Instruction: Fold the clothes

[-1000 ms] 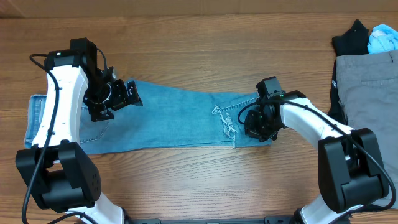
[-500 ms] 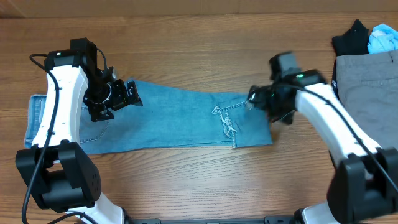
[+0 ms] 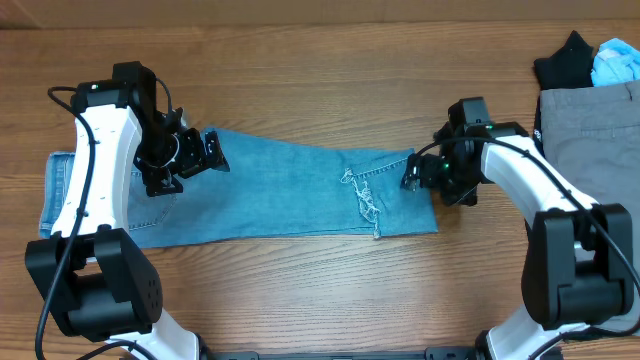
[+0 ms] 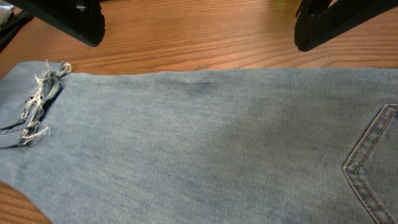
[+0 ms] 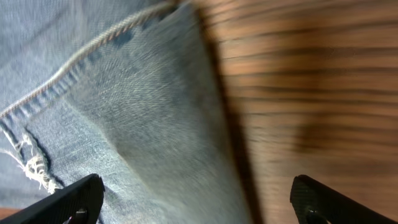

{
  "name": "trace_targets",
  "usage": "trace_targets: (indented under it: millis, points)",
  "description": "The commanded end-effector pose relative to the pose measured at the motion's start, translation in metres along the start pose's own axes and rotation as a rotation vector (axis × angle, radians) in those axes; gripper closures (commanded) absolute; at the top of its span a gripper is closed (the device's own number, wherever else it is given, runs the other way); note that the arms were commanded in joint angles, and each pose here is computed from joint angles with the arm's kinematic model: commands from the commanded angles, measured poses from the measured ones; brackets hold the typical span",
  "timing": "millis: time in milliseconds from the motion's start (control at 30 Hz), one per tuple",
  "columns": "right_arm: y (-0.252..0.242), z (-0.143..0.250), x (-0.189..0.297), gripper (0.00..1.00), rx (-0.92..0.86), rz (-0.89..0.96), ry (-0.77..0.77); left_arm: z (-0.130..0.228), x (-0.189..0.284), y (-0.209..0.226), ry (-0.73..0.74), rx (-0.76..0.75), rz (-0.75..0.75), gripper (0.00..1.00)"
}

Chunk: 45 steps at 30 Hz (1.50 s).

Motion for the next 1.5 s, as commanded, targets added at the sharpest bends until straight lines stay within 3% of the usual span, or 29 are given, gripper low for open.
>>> trace_targets:
  millis: [0,33,167,400,533,833,1067,1233,1467]
  points:
    - [0.008,0.003,-0.007,0.01,0.083,-0.106,0.017,0.003,0.003,0.000,-0.007,-0.033,-0.001,0.00]
    - [0.007,0.004,-0.008,0.03,0.082,-0.110,0.020,0.003,0.003,0.000,-0.007,-0.033,-0.001,0.00]
    - [0.005,0.011,-0.019,0.37,0.064,-0.135,0.034,0.003,0.003,0.000,-0.008,-0.034,-0.001,0.00]
    - [0.003,0.019,-0.035,0.58,0.018,-0.186,0.036,0.003,0.003,0.000,-0.008,-0.034,-0.001,0.00]
    - [-0.001,0.018,-0.038,0.96,-0.052,-0.150,0.020,0.003,0.003,0.000,-0.008,-0.034,-0.001,0.00]
    - [-0.024,0.007,-0.024,0.96,-0.209,0.042,-0.023,0.003,0.003,0.000,-0.007,-0.044,-0.002,0.00]
    - [-0.043,-0.012,0.031,0.96,-0.308,0.214,-0.073,0.003,0.003,0.000,-0.008,-0.044,-0.002,0.00]
    - [-0.023,-0.019,0.074,0.96,-0.311,0.274,-0.168,0.003,0.003,0.000,-0.008,-0.044,-0.002,0.00]
    - [0.034,-0.018,0.092,0.96,-0.218,0.250,-0.235,0.003,0.003,0.000,-0.007,-0.043,-0.001,0.00]
Point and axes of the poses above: each gripper's point midway between its finger pads, its own x axis back along the fingers, its own y axis along the line the jaws close on, z = x × y, the point moved 9 cm from there along x, back along the fingers, and after that the axes turned 3 degrees about x, right-handed, at the moved point
